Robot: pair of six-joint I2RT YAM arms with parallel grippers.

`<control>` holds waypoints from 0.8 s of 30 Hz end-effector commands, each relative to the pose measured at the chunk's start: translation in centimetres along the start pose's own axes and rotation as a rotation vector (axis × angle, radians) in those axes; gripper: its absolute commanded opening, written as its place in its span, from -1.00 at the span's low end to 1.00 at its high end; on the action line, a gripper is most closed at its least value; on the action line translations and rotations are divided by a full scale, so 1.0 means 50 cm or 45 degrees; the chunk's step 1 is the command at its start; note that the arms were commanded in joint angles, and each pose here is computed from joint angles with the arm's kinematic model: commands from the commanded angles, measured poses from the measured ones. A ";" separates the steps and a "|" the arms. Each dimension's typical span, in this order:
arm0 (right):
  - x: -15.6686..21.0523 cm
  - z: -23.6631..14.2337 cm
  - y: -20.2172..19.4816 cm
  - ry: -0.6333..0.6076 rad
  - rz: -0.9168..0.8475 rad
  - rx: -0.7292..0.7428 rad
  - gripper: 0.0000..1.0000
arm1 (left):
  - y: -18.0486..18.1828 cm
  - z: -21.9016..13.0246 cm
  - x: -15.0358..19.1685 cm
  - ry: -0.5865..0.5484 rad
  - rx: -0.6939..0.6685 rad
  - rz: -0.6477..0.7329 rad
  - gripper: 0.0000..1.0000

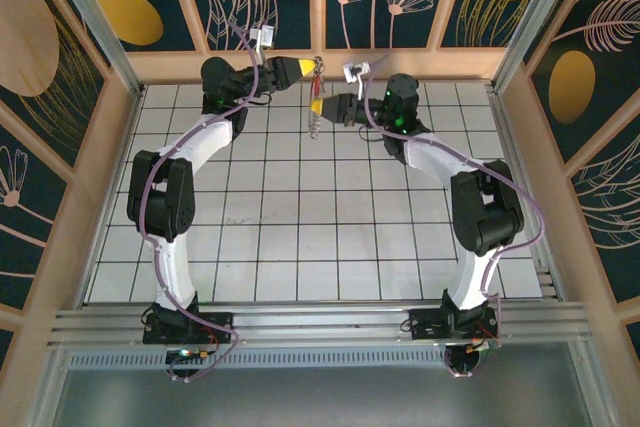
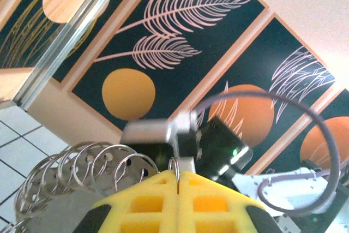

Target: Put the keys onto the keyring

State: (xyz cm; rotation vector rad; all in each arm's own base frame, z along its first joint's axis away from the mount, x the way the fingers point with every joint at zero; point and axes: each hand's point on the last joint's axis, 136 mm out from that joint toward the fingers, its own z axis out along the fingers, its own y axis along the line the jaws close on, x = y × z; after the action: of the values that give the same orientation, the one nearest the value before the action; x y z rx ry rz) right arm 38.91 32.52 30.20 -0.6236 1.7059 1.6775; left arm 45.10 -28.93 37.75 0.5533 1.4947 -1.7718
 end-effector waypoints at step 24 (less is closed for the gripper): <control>-0.243 -0.071 0.095 -0.573 -0.024 -0.006 -0.31 | -0.074 0.000 -0.038 -0.063 0.047 0.135 -1.00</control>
State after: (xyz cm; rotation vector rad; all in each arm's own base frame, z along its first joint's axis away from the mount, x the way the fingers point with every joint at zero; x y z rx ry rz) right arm 43.02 27.82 39.36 -0.2616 1.4875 1.5931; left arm 44.61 -28.70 38.96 0.5608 1.4639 -1.7598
